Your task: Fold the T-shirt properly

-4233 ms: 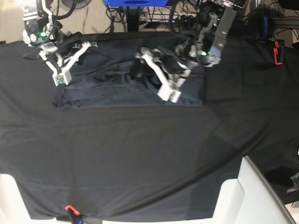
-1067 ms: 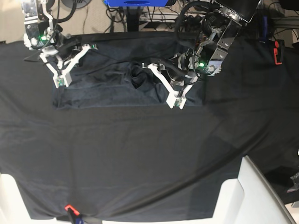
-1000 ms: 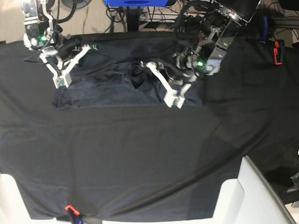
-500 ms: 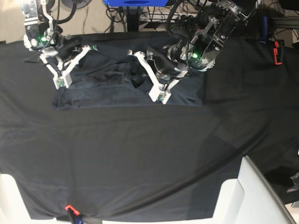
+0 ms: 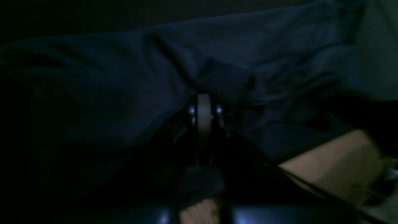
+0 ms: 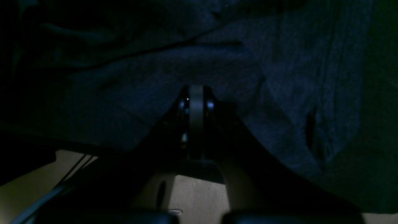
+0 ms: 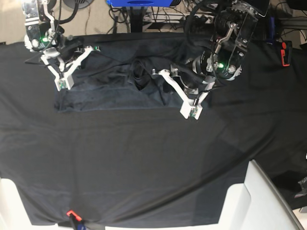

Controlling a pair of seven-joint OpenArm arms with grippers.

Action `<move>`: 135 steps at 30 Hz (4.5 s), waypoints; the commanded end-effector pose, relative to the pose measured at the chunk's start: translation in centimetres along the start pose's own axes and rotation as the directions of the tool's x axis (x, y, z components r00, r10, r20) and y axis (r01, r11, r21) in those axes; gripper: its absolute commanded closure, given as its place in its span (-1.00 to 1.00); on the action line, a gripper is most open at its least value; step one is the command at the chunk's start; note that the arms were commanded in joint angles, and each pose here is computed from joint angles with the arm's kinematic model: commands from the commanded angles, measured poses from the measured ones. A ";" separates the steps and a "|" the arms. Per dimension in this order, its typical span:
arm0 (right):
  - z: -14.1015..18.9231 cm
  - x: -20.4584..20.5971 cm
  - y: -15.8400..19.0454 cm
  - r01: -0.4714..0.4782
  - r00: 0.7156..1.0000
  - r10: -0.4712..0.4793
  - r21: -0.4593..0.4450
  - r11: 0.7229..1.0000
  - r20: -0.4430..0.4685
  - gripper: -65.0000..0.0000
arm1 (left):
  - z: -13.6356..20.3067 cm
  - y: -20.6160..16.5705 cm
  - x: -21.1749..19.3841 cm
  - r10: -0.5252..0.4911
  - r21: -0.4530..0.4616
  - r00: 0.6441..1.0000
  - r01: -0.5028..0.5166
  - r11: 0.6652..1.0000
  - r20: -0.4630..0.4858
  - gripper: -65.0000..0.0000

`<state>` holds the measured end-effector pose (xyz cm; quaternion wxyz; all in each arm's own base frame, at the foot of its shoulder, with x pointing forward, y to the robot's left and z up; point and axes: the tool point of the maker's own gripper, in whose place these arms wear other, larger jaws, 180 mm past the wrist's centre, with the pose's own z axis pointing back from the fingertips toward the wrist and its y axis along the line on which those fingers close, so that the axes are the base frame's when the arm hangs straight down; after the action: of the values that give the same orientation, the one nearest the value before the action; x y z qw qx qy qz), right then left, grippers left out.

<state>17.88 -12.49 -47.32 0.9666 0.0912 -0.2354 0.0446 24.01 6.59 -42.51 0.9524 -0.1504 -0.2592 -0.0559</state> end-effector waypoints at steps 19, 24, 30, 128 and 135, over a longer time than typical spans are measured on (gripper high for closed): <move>0.2 1.0 -0.1 -0.002 0.999 0.002 0.002 1.000 0.032 1.00 | -2.3 -1.4 -3.1 0.000 -0.019 0.996 -0.002 1.000 -0.091 1.00; 0.2 1.0 -0.2 -0.001 0.999 0.001 0.001 1.000 0.033 1.00 | -2.1 -1.7 -3.1 -0.002 -0.027 0.996 0.000 1.000 -0.088 1.00; 0.2 1.0 -0.2 -0.001 0.999 0.001 0.001 1.000 0.033 1.00 | -2.3 -3.9 -4.8 -0.062 -0.078 0.990 0.052 0.996 -0.128 1.00; 2.0 8.1 0.2 -0.046 0.979 0.045 -0.001 0.999 0.197 -0.39 | 6.7 15.6 -2.1 -0.012 0.178 0.982 -0.022 0.984 0.186 1.00; 3.6 10.2 -1.7 0.172 0.946 -0.225 0.228 0.958 0.234 -0.82 | 13.5 20.0 -6.9 -0.034 0.228 0.976 -0.017 0.974 0.217 1.00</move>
<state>24.72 -13.81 -40.44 0.9160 0.2279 -0.3272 -0.0427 14.72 29.71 -41.14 0.9357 -0.0477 -0.3493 -0.0111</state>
